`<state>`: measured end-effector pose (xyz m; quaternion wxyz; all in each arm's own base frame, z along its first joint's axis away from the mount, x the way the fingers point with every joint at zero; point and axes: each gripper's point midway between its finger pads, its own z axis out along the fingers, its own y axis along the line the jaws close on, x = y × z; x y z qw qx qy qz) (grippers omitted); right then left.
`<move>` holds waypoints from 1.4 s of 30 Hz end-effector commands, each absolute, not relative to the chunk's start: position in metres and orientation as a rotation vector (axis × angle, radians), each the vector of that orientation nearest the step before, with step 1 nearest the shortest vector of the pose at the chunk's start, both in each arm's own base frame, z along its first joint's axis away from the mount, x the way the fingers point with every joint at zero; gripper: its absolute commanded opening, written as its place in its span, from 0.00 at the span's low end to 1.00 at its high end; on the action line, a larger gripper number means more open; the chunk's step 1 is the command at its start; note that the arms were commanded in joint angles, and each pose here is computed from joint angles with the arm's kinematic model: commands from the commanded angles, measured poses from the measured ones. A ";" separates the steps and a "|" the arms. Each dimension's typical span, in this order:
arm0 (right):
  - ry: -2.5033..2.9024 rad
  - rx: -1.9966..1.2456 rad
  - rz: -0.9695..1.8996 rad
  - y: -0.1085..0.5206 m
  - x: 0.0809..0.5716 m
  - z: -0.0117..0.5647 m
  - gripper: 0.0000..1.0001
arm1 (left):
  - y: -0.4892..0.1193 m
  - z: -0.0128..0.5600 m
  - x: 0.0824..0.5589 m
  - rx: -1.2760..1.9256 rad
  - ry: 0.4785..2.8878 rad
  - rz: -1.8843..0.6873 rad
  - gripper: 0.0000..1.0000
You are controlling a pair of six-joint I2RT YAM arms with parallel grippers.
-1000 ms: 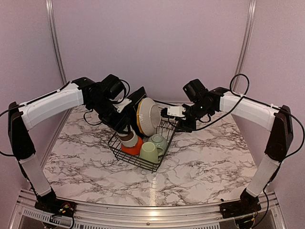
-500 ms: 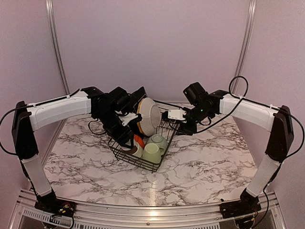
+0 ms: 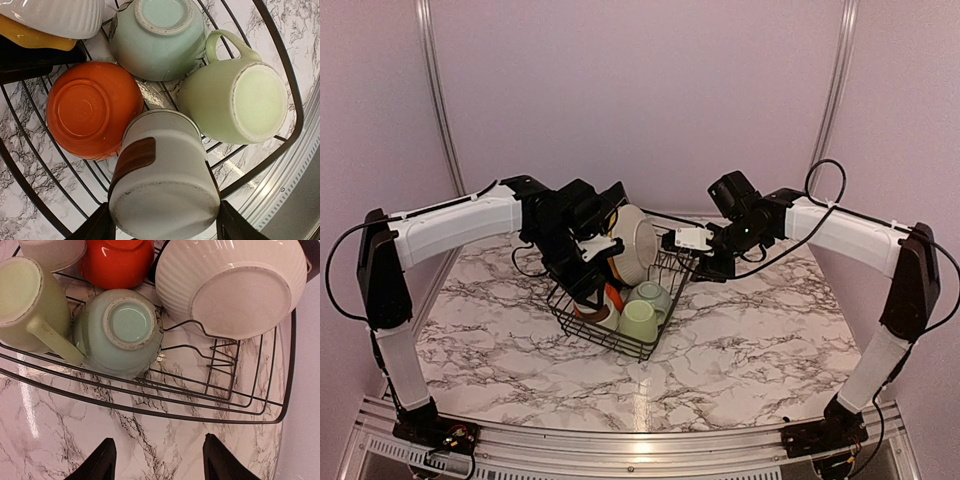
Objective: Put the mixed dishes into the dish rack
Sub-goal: Place the upside down cup on the dish rack.
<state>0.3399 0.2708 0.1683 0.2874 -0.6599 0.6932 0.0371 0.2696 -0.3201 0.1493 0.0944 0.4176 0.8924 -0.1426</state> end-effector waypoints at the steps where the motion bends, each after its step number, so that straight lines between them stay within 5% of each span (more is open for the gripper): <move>1: 1.819 -1.732 0.102 0.271 0.343 0.183 0.57 | -0.320 0.134 0.258 1.326 2.658 -0.433 0.41; 6: 1.817 -1.733 0.126 0.275 0.344 0.184 0.57 | -0.333 0.136 0.281 1.308 2.641 -0.453 0.43; 12: 1.816 -1.726 0.136 0.275 0.341 0.187 0.57 | -0.334 0.111 0.299 1.308 2.681 -0.338 0.59; 22: 1.823 -1.725 0.150 0.277 0.342 0.187 0.57 | -0.331 0.137 0.296 1.297 2.617 -0.356 0.70; 31: 1.831 -1.722 0.158 0.277 0.341 0.187 0.58 | -0.321 0.125 0.272 1.339 2.616 -0.347 0.38; 42: 1.856 -1.732 0.170 0.279 0.343 0.180 0.58 | -0.313 0.095 0.256 1.346 2.653 -0.377 0.36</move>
